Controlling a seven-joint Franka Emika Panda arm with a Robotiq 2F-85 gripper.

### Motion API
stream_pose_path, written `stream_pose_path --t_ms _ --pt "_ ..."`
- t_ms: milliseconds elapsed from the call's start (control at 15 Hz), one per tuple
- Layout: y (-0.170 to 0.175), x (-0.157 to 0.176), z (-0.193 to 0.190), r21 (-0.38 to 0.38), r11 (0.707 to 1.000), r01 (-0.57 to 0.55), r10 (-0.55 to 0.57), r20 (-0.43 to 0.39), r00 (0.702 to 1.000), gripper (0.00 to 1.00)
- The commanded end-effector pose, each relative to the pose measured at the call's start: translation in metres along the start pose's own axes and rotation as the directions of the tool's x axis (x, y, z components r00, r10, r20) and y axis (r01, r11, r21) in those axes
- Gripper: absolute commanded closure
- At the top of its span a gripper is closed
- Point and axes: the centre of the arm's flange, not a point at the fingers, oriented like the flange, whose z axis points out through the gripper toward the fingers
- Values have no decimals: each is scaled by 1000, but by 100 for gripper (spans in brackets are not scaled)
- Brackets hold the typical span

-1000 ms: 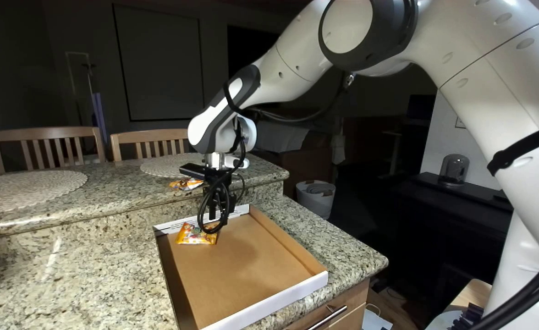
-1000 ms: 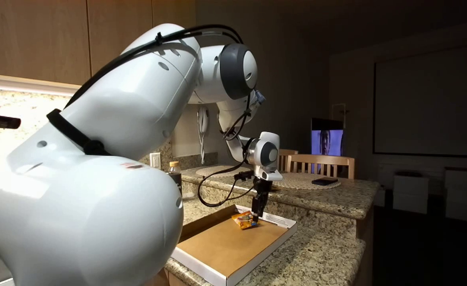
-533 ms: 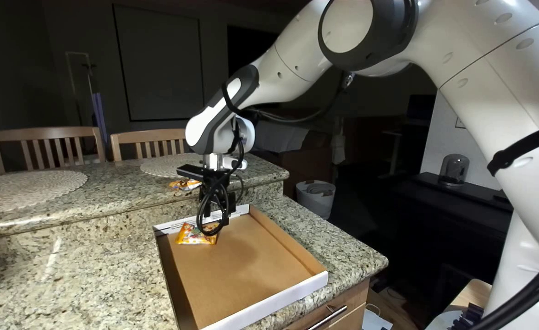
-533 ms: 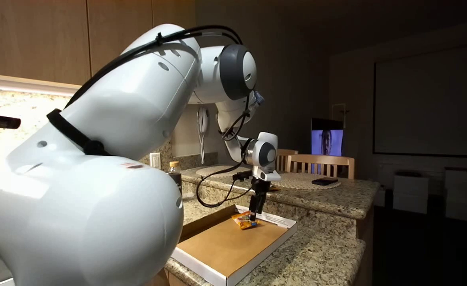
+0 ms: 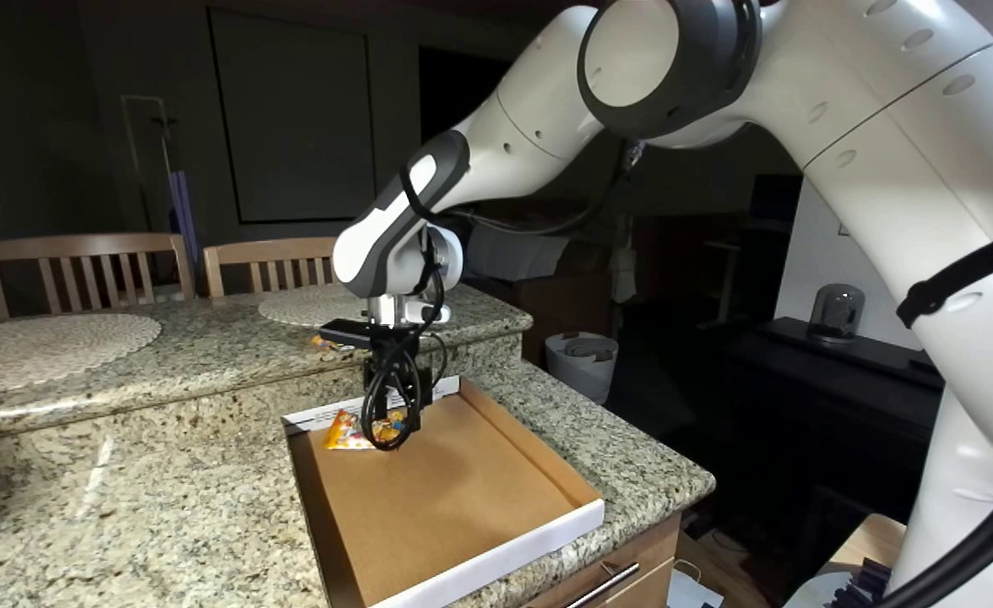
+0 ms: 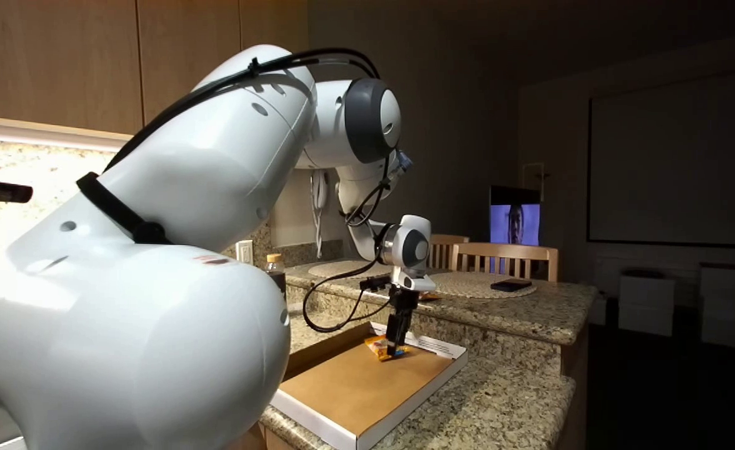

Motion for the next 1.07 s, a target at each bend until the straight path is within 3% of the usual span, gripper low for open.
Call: stream_pose_path --t_ms 0,533,800,1000 --pt "0 3 -2 -16 1000 22 -22 -17 1000 40" --pt "-2 13 -4 -10 1000 -11 11 -17 1000 93" --pt "-2 17 -6 -5 1000 -22 22 -20 1000 100" --pt "-1 20 -8 0 1000 -23 23 -16 1000 96"
